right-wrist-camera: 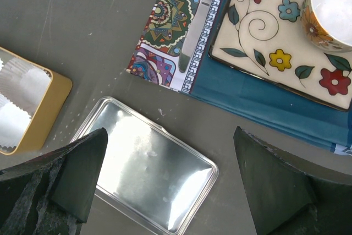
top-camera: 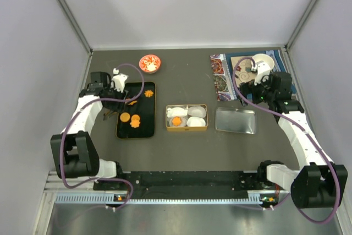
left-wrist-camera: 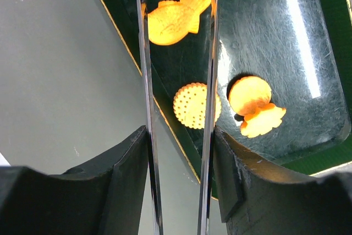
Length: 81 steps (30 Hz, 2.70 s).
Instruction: Pack the cookies
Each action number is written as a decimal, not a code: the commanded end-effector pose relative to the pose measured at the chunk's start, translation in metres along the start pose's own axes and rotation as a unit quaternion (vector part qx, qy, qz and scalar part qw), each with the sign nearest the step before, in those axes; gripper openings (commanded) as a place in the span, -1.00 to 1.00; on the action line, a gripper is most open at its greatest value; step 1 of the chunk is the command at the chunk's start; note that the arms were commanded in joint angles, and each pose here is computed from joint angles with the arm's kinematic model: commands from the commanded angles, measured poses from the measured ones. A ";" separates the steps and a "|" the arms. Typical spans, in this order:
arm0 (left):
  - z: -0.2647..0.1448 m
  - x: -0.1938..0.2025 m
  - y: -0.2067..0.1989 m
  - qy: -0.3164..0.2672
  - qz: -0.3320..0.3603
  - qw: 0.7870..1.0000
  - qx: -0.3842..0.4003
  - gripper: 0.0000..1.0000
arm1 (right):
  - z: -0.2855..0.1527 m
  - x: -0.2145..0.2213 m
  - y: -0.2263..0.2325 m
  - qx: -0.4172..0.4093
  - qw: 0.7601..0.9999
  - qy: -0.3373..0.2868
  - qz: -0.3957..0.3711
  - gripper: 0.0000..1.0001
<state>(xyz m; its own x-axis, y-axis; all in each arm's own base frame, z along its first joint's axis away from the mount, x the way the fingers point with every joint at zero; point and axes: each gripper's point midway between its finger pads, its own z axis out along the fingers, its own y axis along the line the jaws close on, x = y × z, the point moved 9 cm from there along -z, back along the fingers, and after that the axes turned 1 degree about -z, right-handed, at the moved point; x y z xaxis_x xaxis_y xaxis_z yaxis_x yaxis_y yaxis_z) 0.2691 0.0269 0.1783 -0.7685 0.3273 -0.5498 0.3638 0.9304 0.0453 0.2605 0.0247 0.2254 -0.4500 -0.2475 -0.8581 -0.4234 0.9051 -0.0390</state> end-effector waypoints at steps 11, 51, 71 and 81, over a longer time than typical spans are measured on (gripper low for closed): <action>0.009 -0.018 0.012 -0.015 -0.004 1.000 0.017 0.04 | -0.004 -0.019 -0.007 0.011 0.999 -0.027 -0.018 0.98; -0.096 -0.020 -0.042 -0.156 0.080 0.973 0.149 -1.00 | -0.001 -0.017 -0.008 0.010 1.000 -0.020 -0.014 0.98; -0.098 -0.049 -0.151 -0.142 0.220 0.925 0.277 -1.00 | 0.000 -0.016 -0.009 0.015 1.000 -0.016 -0.015 0.98; -0.062 -0.060 -0.185 -0.103 0.260 0.915 0.292 -1.00 | 0.000 -0.016 -0.011 0.024 0.999 -0.016 -0.018 0.98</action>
<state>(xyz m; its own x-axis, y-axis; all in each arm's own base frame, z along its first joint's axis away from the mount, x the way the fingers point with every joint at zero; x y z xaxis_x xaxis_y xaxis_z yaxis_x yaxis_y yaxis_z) 0.2016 -0.1391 0.2442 -0.3810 0.6285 -0.6781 0.9045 0.4054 -0.1325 0.2629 0.0226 0.2207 -0.4669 -0.2577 -0.8459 -0.4118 0.9099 -0.0499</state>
